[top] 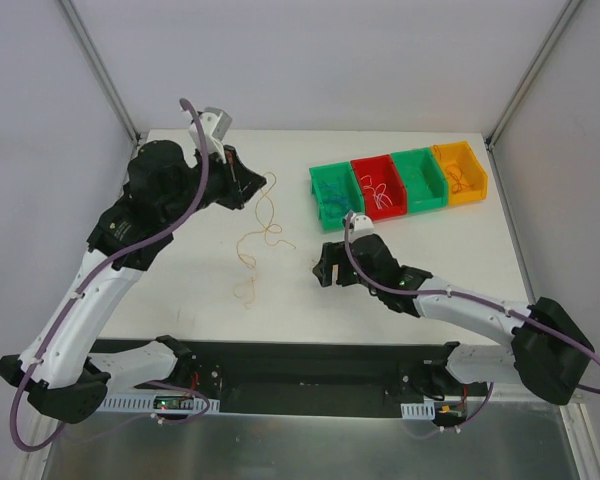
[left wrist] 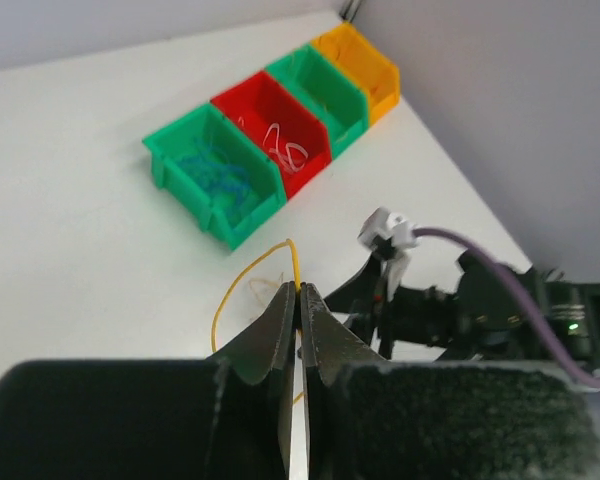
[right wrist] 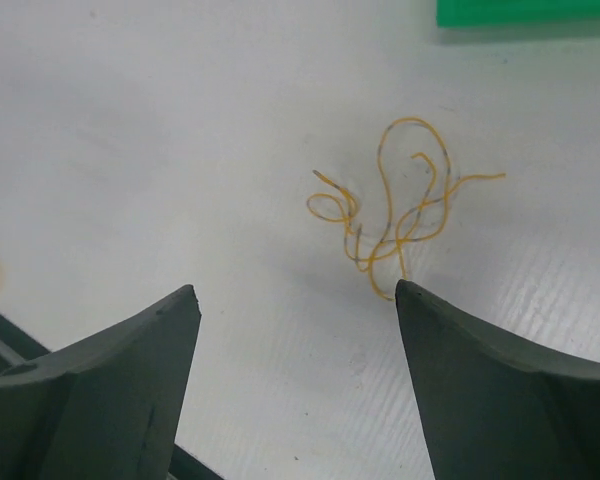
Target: Untangle the cables
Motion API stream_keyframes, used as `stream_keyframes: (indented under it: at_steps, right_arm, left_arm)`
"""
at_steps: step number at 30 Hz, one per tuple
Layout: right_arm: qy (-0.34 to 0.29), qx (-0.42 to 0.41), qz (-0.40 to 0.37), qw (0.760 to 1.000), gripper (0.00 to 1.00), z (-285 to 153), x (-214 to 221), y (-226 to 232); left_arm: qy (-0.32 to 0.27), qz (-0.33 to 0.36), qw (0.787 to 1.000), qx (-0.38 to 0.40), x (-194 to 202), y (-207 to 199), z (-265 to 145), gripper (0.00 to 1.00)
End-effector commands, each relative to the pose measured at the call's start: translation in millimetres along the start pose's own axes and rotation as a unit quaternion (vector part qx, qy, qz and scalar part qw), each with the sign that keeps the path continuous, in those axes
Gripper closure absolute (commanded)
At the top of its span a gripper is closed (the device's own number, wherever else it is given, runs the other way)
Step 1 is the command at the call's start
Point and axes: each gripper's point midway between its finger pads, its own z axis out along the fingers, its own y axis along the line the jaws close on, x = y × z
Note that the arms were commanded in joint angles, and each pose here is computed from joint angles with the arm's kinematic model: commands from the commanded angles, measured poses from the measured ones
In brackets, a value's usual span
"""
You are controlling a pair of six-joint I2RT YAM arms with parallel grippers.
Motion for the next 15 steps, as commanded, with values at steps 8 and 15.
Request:
stream_keyframes:
  at_steps: [8, 15]
  right_arm:
    - [-0.068, -0.166, -0.046, 0.983, 0.11, -42, -35, 57]
    - [-0.096, -0.146, -0.065, 0.982, 0.06, -67, -67, 58]
  left_arm:
    - [0.037, -0.008, 0.994, 0.102, 42, -24, 9, 1.00]
    - [0.038, -0.011, 0.995, 0.096, 44, -21, 12, 1.00]
